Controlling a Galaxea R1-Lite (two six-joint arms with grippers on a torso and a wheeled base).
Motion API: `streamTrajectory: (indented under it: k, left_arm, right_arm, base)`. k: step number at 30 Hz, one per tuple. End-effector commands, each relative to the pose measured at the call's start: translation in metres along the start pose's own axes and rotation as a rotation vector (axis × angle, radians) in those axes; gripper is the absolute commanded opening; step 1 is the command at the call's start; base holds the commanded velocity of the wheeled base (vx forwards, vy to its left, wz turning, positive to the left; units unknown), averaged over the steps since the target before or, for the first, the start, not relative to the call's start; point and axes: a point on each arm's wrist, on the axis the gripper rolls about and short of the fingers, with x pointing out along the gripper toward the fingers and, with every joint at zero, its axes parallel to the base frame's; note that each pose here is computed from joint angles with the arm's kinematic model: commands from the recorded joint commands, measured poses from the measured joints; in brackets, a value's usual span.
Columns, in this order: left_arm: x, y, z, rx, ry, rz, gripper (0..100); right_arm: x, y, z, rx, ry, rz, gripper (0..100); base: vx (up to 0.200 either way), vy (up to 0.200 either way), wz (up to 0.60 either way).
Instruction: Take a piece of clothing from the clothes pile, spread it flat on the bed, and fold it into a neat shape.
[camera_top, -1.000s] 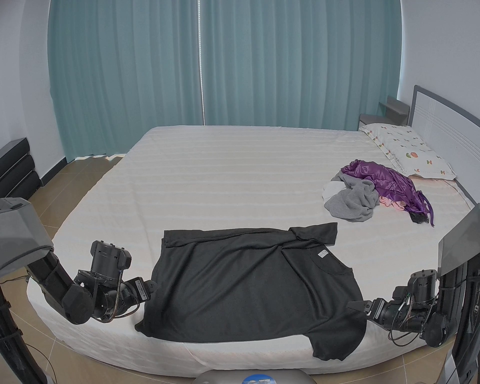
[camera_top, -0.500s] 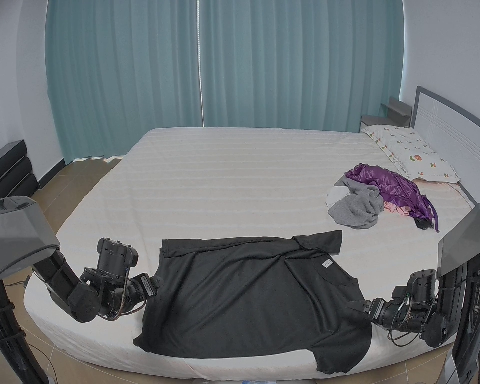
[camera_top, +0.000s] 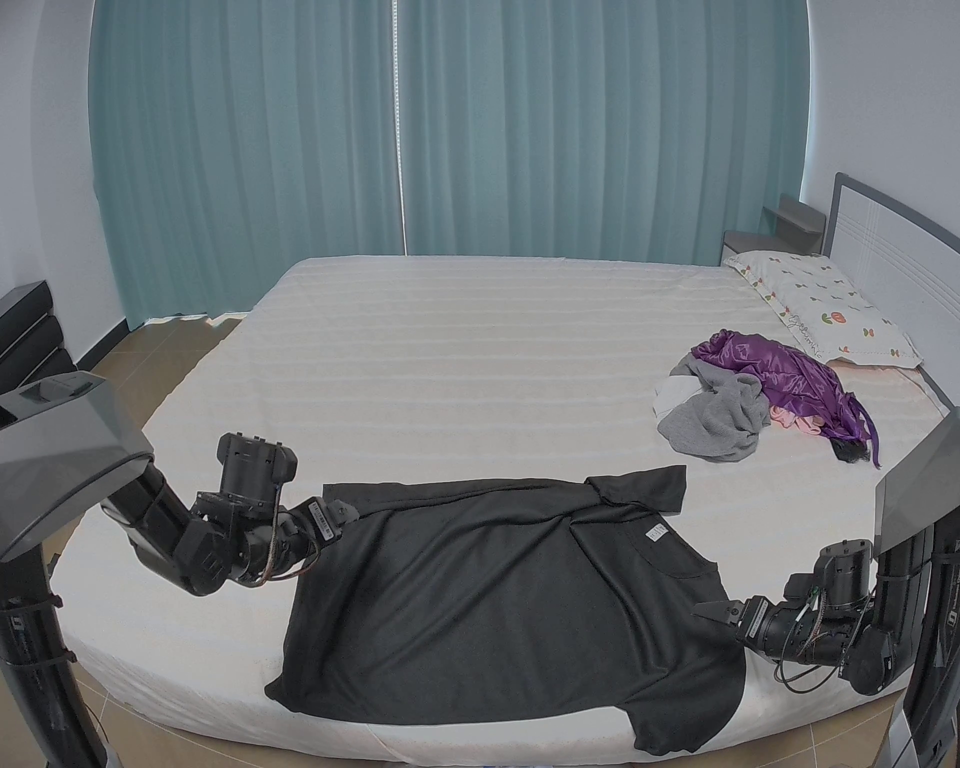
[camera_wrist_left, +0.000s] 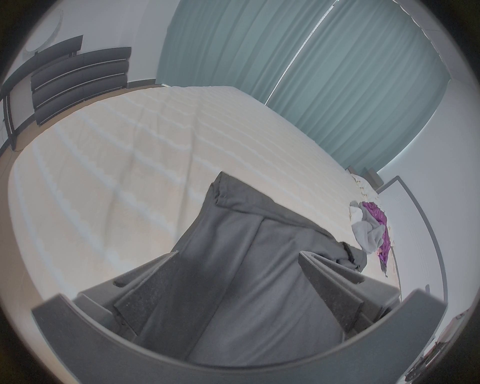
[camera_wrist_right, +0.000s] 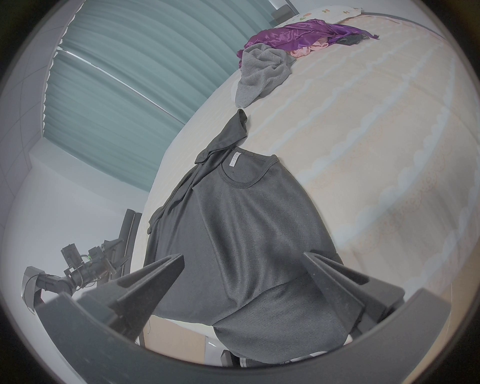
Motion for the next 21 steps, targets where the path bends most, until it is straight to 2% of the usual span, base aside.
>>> streamTrajectory:
  k: [1, 10, 21]
  left_arm:
    - [0.051, -0.003, 0.005, -0.006, 0.020, 0.018, 100]
    - [0.107, -0.020, 0.023, 0.007, -0.030, -0.017, 100]
    - [0.131, -0.020, 0.023, -0.006, -0.015, 0.002, 100]
  right_arm:
    - [0.000, 0.001, 0.000, 0.010, -0.003, 0.006, 100]
    - [0.001, 0.001, 0.001, 0.014, -0.009, 0.007, 100]
    - [0.008, -0.004, -0.001, 0.017, 0.005, -0.014, 100]
  base:
    - [0.000, 0.000, 0.00]
    - [0.000, 0.000, 0.00]
    - [0.000, 0.000, 0.00]
